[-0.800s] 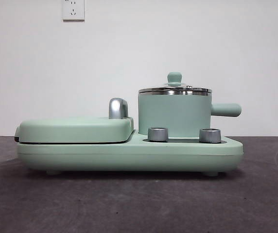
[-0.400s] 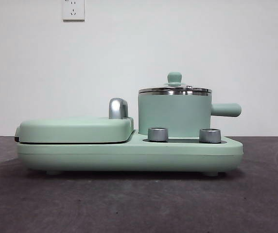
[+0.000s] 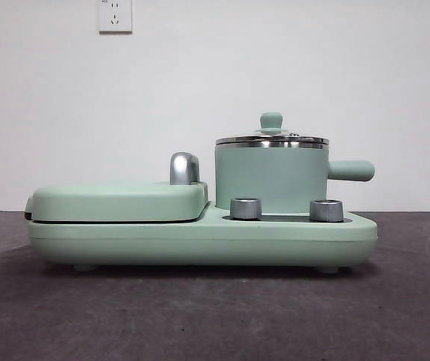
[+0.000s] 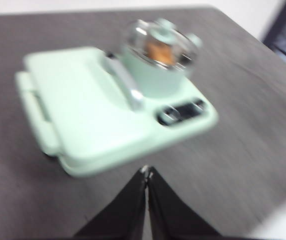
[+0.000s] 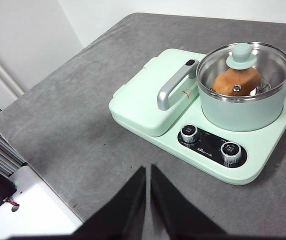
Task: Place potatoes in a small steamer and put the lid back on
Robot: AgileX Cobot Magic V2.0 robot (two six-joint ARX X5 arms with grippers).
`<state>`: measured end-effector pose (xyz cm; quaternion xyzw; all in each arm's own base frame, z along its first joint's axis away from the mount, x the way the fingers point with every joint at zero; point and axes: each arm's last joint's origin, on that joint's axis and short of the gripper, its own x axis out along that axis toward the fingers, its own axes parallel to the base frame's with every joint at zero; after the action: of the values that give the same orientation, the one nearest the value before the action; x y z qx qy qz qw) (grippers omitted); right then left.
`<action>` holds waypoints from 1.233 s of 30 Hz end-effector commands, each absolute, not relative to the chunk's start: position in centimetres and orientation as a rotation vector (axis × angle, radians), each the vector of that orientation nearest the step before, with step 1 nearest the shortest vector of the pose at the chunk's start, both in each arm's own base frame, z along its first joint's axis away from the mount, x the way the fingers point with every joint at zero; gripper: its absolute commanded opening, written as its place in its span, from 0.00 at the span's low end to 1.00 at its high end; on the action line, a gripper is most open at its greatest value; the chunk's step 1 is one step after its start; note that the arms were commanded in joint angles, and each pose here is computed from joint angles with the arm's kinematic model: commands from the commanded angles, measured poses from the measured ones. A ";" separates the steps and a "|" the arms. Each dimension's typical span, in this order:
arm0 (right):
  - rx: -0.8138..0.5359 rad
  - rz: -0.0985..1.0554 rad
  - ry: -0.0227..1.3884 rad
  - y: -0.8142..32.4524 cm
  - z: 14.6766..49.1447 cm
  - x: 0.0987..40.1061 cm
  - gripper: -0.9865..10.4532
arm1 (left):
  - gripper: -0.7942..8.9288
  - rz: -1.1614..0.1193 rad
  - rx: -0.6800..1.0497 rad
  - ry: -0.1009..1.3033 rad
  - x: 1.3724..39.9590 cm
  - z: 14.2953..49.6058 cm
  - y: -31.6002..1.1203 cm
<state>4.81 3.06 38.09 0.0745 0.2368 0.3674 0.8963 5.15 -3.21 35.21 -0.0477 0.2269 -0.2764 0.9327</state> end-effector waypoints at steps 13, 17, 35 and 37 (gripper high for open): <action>0.143 0.772 0.472 3.1 38.4 4.8 0.10 | 0.09 -0.217 -0.109 0.178 9.1 18.0 -1.4; 0.143 0.772 0.472 3.1 38.4 4.8 0.10 | 0.09 -0.192 -0.115 0.200 9.2 15.8 -1.2; 0.143 0.772 0.472 3.1 38.4 4.8 0.10 | 0.09 -0.096 -0.111 0.183 9.5 15.0 -0.9; 0.143 0.772 0.472 3.1 38.4 4.8 0.10 | 0.09 -0.096 -0.111 0.183 9.5 15.0 -0.9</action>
<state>4.82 3.06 38.09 0.0745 0.2369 0.3672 0.8964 9.44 -0.88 15.67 -0.0587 0.0795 -0.0502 0.9938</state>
